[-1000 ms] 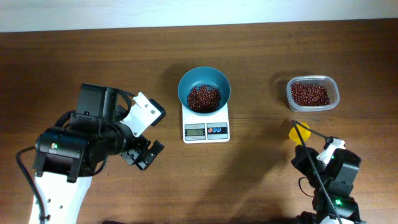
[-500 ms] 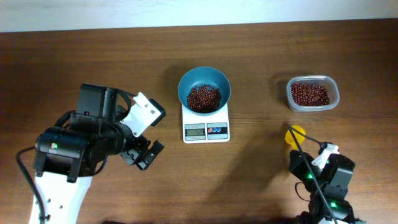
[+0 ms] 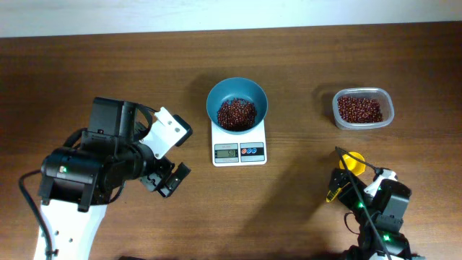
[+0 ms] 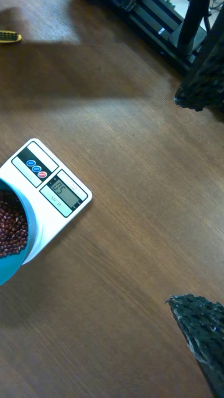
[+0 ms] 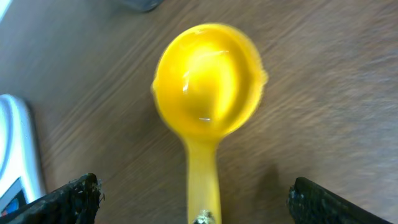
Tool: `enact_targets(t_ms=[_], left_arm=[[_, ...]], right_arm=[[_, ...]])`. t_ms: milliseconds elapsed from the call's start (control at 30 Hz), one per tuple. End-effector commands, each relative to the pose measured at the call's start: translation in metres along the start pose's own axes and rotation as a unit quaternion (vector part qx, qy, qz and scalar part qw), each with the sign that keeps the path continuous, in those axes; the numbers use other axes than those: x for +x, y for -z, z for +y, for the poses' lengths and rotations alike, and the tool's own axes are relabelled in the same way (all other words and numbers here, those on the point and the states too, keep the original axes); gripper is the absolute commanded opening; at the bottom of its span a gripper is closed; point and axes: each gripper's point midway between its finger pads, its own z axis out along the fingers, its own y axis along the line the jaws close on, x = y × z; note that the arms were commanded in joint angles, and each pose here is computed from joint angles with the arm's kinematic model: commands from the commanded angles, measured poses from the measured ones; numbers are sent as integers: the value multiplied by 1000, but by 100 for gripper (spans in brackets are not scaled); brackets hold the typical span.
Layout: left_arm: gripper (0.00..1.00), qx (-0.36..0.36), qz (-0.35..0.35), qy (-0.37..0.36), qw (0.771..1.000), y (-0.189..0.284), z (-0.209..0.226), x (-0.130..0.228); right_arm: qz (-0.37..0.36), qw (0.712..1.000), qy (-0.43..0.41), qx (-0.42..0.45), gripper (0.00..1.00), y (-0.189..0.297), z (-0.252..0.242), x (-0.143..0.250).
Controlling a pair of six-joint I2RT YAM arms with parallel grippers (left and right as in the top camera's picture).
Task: Scoop item into bowl and weigh 50g on scale
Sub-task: 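Lower the scoop onto the table and open the right gripper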
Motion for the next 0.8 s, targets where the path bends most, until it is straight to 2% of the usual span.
enact_targets(t_ms=[0,133,267,433,667,767], left_arm=[[99,-1,-12,-9,1000,5,0,-4],[99,-1,-12,-9,1000,5,0,-4],[99,-1,-12,-9,1000,5,0,-4],[99,-1,-12,-9,1000,5,0,-4],[99,-1,-12,-9,1000,5,0,-4],[99,-1,-12,-9,1000,5,0,-4]], right_arm=[[-52,998,-1,34,99,12,0,-34],[-68,997,5,47,99,25,7,-53],[-80,994,54,54,99,43,20,-73],[-100,986,80,104,99,75,22,-98],[-147,984,92,29,99,118,77,-137],[-162,982,95,21,99,127,84,-146]])
